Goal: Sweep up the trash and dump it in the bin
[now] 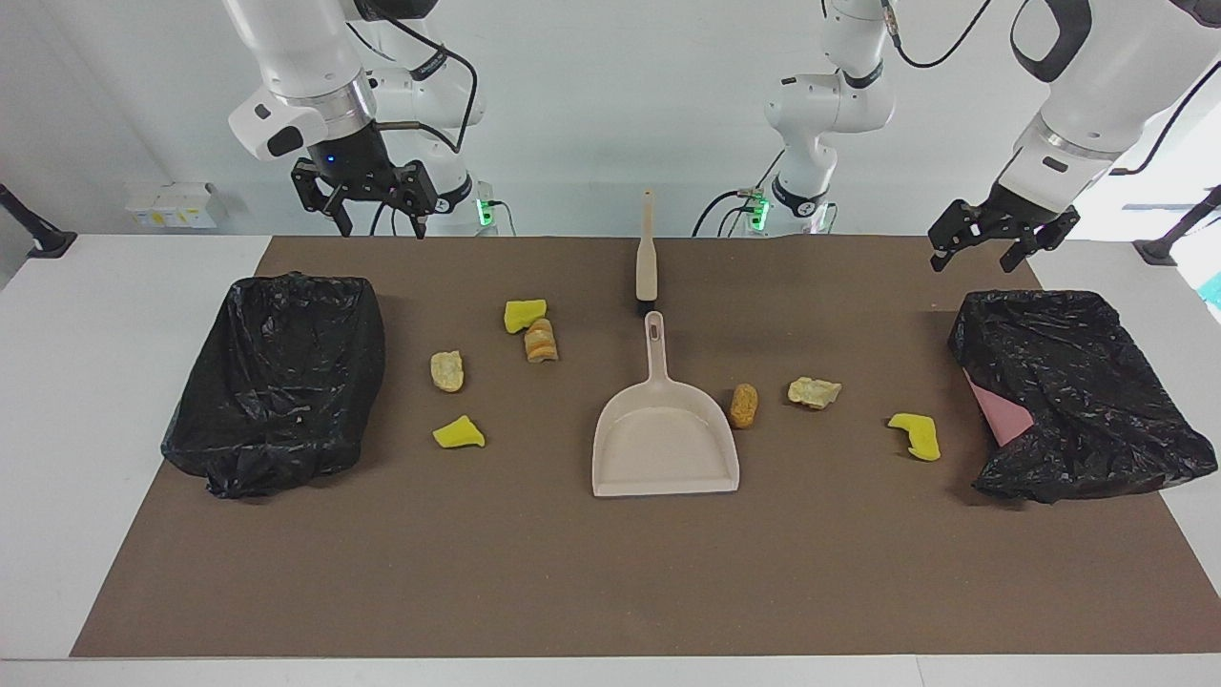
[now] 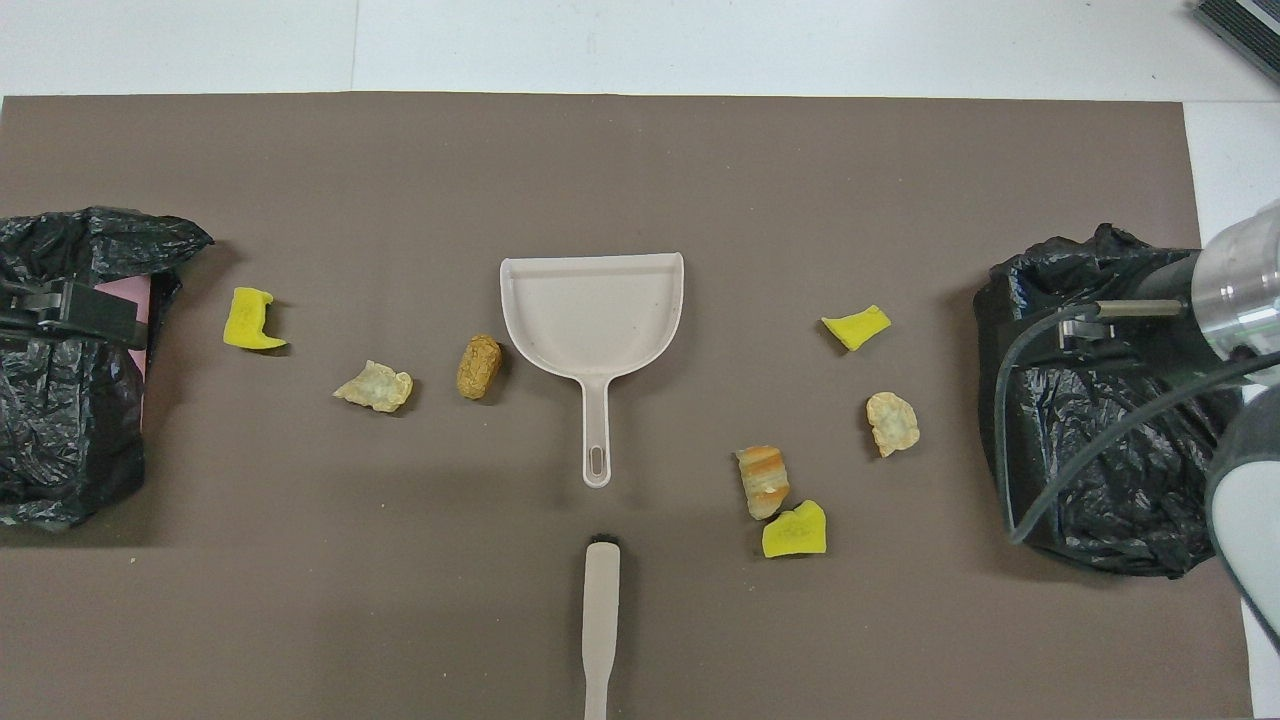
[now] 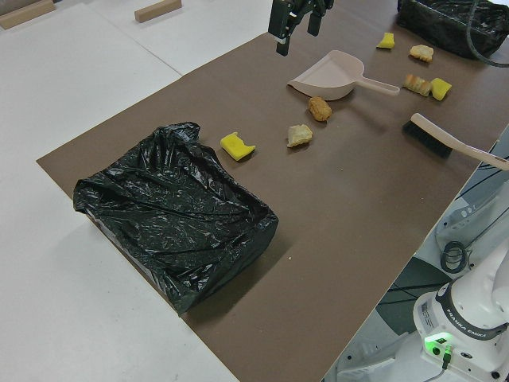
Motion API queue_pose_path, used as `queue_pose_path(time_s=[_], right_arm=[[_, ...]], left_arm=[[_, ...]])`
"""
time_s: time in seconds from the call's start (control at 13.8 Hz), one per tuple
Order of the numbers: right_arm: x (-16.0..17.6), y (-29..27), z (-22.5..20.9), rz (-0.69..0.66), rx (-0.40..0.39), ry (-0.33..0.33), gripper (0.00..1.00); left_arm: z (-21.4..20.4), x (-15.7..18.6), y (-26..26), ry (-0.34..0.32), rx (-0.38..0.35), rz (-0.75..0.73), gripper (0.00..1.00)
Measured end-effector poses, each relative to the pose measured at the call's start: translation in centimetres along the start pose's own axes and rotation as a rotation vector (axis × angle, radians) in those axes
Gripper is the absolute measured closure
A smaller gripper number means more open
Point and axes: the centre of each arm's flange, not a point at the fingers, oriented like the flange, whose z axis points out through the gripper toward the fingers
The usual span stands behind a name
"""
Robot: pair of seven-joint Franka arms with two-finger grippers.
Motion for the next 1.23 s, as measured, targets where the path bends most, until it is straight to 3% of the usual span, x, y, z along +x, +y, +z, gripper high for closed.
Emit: queue_pose_path(time_s=[0.8, 1.23], right_arm=[[0.14, 0.74, 0.01, 0.014, 0.002, -0.001, 0.00], [0.42, 0.15, -0.09, 0.005, 0.008, 0.030, 0.00]], left_arm=[[-0.22, -0.05, 0.55, 0.005, -0.001, 0.013, 0.00], [0.02, -0.56, 0.55, -0.018, -0.002, 0.013, 0.00]])
